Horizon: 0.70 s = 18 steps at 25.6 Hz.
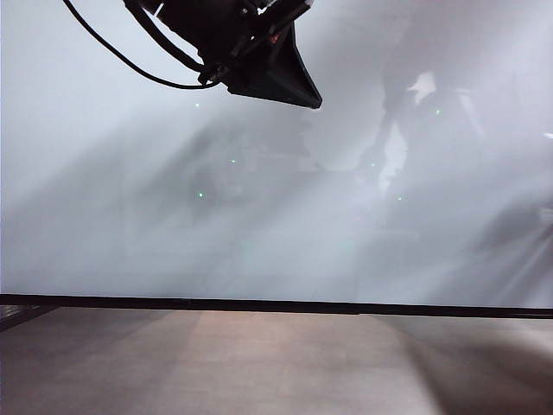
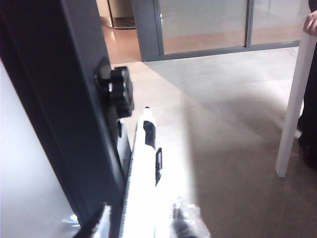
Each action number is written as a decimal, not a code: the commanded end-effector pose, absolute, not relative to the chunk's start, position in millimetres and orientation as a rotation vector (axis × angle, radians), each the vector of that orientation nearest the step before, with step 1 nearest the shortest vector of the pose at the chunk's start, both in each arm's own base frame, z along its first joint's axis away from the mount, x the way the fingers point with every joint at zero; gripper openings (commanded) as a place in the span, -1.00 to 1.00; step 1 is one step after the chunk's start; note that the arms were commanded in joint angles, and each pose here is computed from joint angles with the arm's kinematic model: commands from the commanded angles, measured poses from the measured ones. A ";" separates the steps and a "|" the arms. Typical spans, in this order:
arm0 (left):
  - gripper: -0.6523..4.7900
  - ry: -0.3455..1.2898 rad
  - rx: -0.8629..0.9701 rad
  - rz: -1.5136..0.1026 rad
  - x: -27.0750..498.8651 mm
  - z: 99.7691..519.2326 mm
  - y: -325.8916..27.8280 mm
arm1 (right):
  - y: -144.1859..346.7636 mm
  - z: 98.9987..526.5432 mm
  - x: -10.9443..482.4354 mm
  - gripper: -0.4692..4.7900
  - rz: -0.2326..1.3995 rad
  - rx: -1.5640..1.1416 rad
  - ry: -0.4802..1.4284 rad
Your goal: Reach to the right to find the marker pen, pick it up, and write the number 0 on the whiteboard.
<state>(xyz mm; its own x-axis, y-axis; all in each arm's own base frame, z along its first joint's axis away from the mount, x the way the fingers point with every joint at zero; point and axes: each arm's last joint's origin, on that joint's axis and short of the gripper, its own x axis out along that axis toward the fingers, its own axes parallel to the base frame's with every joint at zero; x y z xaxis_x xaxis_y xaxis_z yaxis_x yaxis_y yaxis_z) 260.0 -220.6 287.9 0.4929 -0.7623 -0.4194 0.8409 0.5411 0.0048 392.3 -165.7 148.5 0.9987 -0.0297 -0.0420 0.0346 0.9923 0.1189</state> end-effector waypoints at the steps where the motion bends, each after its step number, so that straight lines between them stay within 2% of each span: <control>1: -0.78 0.369 0.218 -0.986 260.6 292.1 -220.6 | -165.8 152.4 392.7 -0.26 -0.027 0.137 0.020; 4: -0.78 0.369 0.218 -0.986 260.6 292.1 -220.6 | -165.8 152.3 392.7 -0.27 -0.027 0.137 0.021; 6: -0.78 0.369 0.218 -0.986 260.6 292.1 -220.6 | -166.0 152.9 392.7 -0.53 -0.029 0.134 0.015; 11: -0.78 0.369 0.218 -0.986 260.6 292.1 -220.6 | -166.0 153.1 392.7 -0.78 -0.028 0.133 0.013; 18: -0.78 0.369 0.218 -0.986 260.6 292.1 -220.6 | -167.2 157.7 391.9 -0.83 -0.026 0.114 -0.033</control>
<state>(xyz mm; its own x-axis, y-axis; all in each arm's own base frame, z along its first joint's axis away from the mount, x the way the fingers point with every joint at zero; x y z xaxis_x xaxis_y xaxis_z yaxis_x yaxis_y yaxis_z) 259.9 -220.6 287.9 0.4928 -0.7622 -0.4198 0.8409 0.5411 0.0047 392.4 -165.9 151.7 0.9995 -0.0293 -0.0121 0.0306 0.9913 0.1278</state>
